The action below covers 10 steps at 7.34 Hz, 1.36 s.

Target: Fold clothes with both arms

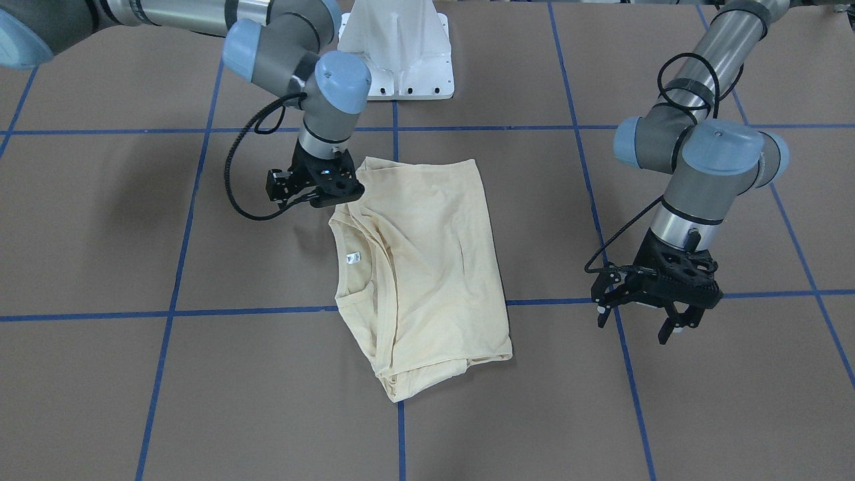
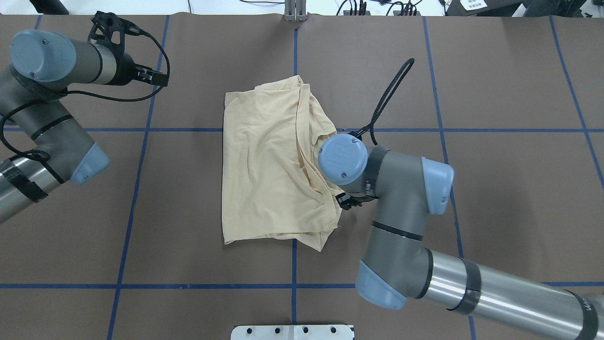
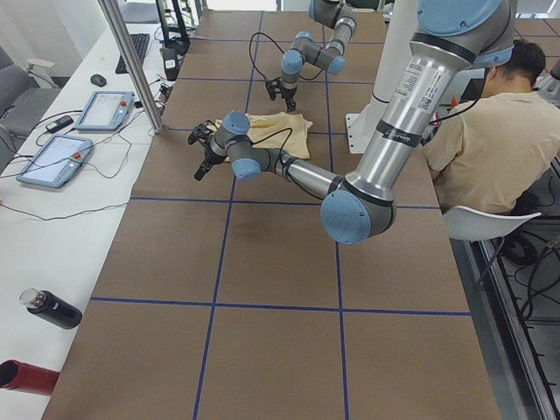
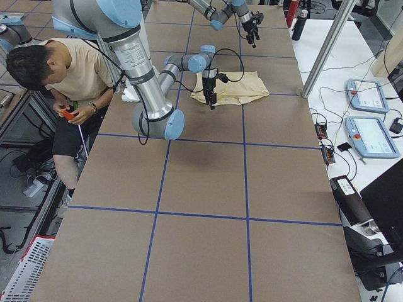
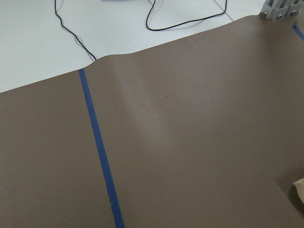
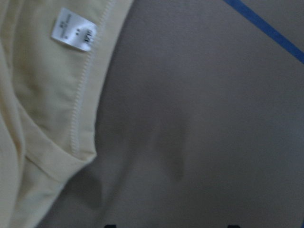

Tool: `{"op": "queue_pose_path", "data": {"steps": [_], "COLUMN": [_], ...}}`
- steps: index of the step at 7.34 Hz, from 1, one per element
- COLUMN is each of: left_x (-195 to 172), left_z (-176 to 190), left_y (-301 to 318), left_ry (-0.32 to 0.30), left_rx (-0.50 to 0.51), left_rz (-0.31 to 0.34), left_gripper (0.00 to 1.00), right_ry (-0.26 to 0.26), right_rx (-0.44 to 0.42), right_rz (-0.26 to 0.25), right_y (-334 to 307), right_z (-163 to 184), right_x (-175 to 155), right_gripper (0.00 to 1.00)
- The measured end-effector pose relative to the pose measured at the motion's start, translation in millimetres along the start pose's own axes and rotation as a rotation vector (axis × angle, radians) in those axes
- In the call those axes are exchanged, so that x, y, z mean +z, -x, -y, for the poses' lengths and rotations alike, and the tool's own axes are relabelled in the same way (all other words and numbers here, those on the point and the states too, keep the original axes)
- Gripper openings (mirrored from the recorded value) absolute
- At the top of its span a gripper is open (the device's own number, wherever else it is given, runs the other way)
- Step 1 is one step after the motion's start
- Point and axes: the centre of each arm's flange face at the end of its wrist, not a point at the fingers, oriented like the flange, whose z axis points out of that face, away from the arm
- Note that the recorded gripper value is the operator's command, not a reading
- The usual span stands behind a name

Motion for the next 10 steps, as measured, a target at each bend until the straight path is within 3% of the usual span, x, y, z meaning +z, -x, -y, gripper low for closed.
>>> {"op": "queue_pose_path", "data": {"steps": [1,3,4,6,8,10], "left_x": [0,0,0,0,0,0], "left_z": [-1,-5,-5,-5,-5,-6], "left_y": [1,4,4,4,4,3], "left_ry": [0.001,0.004,0.004,0.003,0.003,0.004], "left_rx": [0.000,-0.001,-0.001,-0.001,-0.001,0.000], "left_rz": [0.000,0.002,0.002,0.002,0.002,0.001], "left_gripper": [1.00,1.00,1.00,1.00,1.00,1.00], "right_ry": [-0.020,-0.087,-0.124,-0.169,-0.159,-0.136], "right_rx": [-0.005,0.013,0.052,0.138,0.171,0.171], "right_rz": [0.016,0.077,0.116,0.165,0.150,0.131], "right_y": [-15,2,22,67,84,86], "right_z": [-11,7,29,93,133,140], "right_x": [-10,-50,-65,-64,-50,-36], "right_gripper": [0.89,0.97,0.97,0.95,0.85,0.61]}}
